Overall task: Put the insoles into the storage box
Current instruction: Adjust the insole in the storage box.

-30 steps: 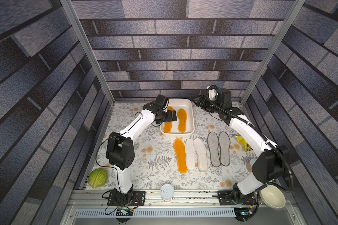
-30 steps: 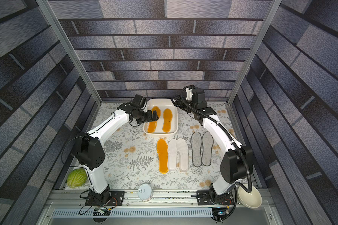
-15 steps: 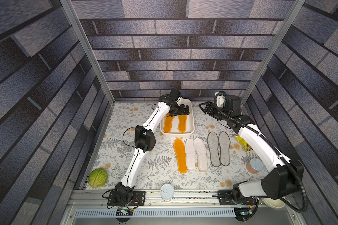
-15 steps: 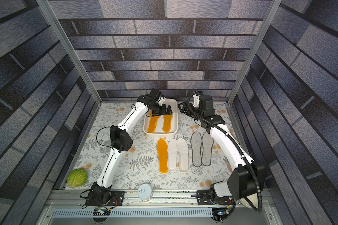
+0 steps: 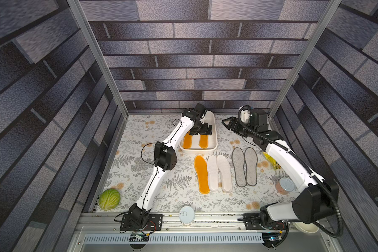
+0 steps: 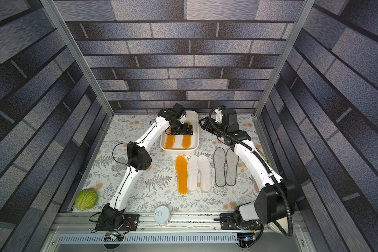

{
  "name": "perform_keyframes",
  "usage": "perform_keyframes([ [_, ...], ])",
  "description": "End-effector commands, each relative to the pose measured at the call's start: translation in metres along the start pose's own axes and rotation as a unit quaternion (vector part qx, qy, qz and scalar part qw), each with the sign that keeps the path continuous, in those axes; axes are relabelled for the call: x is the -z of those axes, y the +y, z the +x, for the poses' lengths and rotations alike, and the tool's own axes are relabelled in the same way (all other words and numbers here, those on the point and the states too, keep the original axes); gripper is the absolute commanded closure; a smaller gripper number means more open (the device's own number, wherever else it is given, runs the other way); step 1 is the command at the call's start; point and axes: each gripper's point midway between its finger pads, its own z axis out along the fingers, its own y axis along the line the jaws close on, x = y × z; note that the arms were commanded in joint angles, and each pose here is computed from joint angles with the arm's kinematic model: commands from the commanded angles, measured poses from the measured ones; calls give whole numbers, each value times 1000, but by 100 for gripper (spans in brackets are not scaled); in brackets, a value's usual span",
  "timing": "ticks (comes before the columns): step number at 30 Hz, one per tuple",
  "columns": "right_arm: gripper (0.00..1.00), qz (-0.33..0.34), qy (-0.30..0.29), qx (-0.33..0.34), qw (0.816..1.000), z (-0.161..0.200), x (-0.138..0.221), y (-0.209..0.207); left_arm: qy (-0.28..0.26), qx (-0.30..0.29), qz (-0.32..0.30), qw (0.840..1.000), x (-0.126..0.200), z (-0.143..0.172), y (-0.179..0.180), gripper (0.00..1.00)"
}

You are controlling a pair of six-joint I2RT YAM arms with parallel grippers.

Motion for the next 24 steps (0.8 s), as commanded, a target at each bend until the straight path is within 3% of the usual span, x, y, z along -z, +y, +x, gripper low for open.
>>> perform_keyframes([
  [1, 25, -8, 2, -3, 1000, 1, 5, 2, 27, 4, -19, 999, -16, 11, 18, 0],
  [24, 25, -18, 4, -4, 1000, 3, 4, 4, 38, 33, -18, 999, -52, 12, 46, 0],
])
